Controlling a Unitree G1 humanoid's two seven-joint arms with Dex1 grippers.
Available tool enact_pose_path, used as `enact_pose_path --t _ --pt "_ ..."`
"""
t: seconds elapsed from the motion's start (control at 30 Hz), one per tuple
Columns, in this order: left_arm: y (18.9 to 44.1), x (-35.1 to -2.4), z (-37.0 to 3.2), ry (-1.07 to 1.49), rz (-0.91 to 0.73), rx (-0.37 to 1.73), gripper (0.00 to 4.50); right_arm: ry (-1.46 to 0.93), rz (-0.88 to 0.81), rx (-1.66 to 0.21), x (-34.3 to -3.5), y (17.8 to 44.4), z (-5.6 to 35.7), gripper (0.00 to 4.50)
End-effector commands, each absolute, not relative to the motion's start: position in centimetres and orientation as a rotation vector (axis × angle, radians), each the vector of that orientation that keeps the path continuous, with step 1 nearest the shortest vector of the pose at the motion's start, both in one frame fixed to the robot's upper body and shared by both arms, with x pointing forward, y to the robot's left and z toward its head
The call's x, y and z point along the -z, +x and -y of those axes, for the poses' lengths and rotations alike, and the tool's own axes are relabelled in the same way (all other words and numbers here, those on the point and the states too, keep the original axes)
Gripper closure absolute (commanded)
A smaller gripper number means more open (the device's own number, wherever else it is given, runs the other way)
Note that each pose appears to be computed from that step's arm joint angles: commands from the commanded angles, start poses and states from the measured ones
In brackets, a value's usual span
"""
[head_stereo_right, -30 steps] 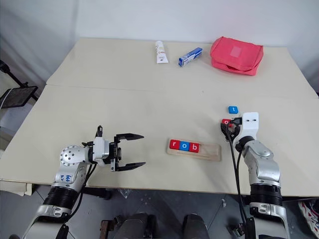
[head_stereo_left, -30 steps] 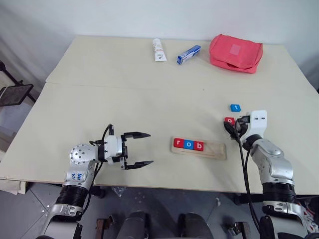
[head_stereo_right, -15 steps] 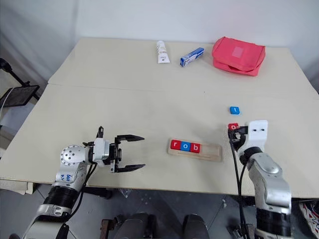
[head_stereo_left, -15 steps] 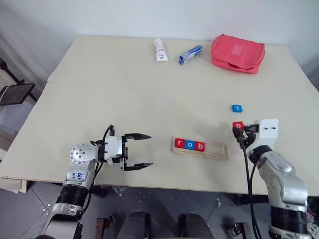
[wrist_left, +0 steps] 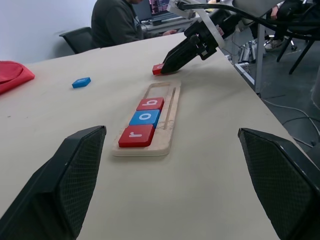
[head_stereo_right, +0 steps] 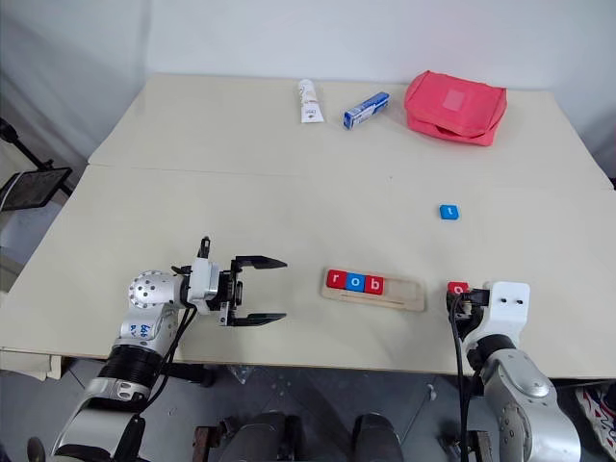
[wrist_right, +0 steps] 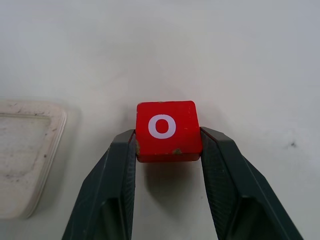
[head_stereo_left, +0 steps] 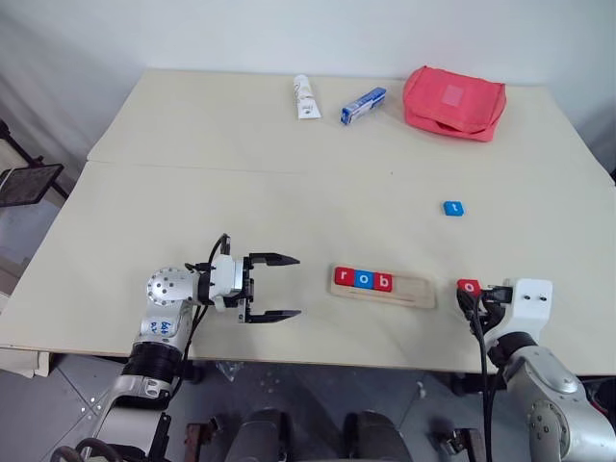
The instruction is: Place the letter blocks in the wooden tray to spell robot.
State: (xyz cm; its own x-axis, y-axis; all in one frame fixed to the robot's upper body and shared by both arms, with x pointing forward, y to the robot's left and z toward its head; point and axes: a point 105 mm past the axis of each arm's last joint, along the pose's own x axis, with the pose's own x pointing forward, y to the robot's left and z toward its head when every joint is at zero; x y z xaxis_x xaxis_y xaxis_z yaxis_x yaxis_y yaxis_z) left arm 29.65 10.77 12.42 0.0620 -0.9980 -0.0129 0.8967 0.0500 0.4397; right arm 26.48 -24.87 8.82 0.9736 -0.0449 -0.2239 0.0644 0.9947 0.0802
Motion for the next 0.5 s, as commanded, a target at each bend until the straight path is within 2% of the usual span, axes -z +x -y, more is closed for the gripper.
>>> enact_pose_path --t 0.03,0.13,0.2,0.33,0.5 --pt "29.6 -13.2 -10.7 0.381 0.373 1.487 0.00 0.080 -0.151 0.030 -10.6 26.4 24.7 1.72" --pt "29.6 -13.2 -10.8 0.381 0.372 1.484 0.00 0.053 -0.159 0.001 -10.7 26.2 24.8 0.68" --pt "29.5 -13.2 -10.9 0.381 0.370 1.482 0.00 -0.004 -0.173 -0.083 -11.0 26.0 24.7 0.02" --pt "29.5 -13.1 -11.0 0.381 0.368 1.479 0.00 -0.200 -0.234 -0.322 -12.3 25.4 25.6 0.02" --pt "29.6 -13.2 -10.7 0.378 0.370 1.477 0.00 -0.419 -0.336 -0.578 -13.6 26.2 27.4 0.02"
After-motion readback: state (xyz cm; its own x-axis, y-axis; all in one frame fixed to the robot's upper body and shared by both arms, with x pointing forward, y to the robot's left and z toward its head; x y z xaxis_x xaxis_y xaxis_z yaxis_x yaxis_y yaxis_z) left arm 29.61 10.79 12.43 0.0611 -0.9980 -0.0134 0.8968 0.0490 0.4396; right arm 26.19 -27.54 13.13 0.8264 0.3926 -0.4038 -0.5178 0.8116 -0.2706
